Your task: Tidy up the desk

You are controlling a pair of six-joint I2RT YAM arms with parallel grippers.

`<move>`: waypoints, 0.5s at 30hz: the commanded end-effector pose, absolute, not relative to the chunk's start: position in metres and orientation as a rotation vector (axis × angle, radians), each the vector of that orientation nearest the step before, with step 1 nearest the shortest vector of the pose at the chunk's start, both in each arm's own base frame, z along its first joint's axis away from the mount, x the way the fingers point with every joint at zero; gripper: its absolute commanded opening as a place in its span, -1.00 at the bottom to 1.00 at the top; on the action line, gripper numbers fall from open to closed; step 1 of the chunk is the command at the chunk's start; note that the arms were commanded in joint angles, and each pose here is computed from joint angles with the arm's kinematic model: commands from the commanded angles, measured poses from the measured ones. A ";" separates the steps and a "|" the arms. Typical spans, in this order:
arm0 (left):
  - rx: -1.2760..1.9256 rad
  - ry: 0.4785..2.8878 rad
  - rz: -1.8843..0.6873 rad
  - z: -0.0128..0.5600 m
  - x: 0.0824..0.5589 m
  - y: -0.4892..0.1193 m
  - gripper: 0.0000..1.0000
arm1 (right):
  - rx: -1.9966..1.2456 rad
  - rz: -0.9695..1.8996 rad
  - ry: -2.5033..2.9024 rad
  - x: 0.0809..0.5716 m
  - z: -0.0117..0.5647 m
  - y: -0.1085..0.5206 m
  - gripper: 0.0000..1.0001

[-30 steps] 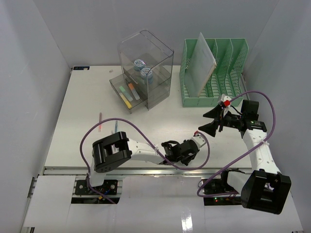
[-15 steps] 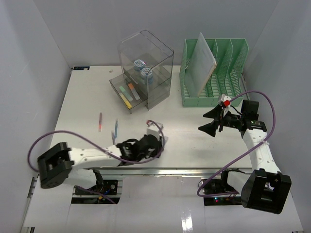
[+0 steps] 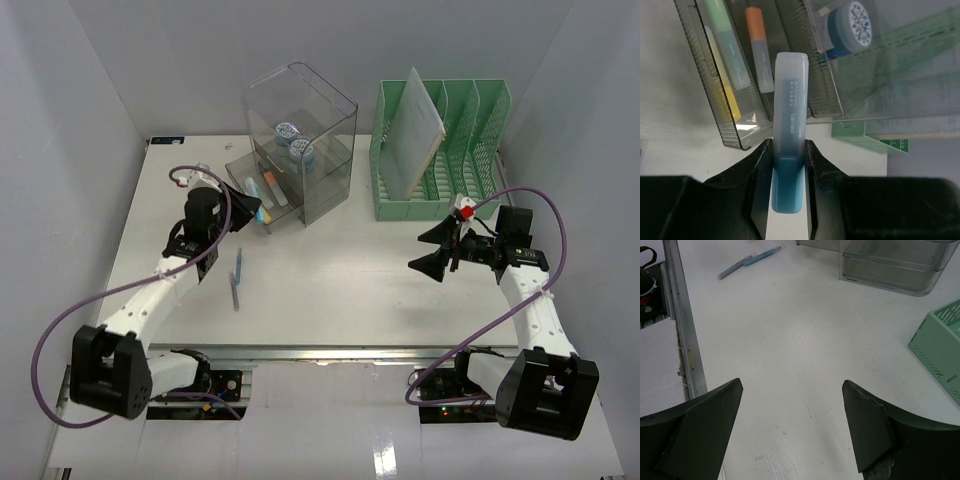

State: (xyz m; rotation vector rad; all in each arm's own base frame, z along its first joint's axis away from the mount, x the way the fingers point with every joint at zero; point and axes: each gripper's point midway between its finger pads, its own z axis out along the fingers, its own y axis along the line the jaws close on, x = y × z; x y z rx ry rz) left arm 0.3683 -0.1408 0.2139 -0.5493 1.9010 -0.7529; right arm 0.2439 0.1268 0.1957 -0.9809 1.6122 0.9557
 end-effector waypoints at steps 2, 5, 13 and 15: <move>-0.601 1.979 -0.902 0.215 0.430 -0.158 -0.71 | -0.979 0.975 1.591 0.242 0.199 0.128 0.74; -0.650 2.053 -0.850 0.196 0.459 -0.160 -0.49 | -0.978 0.980 1.591 0.242 0.199 0.128 0.74; -0.644 2.096 -0.793 0.195 0.496 -0.161 0.47 | -0.977 0.983 1.591 0.242 0.199 0.128 0.74; -0.630 2.089 -0.793 0.202 0.497 -0.158 0.48 | -0.976 0.986 1.592 0.242 0.198 0.128 0.74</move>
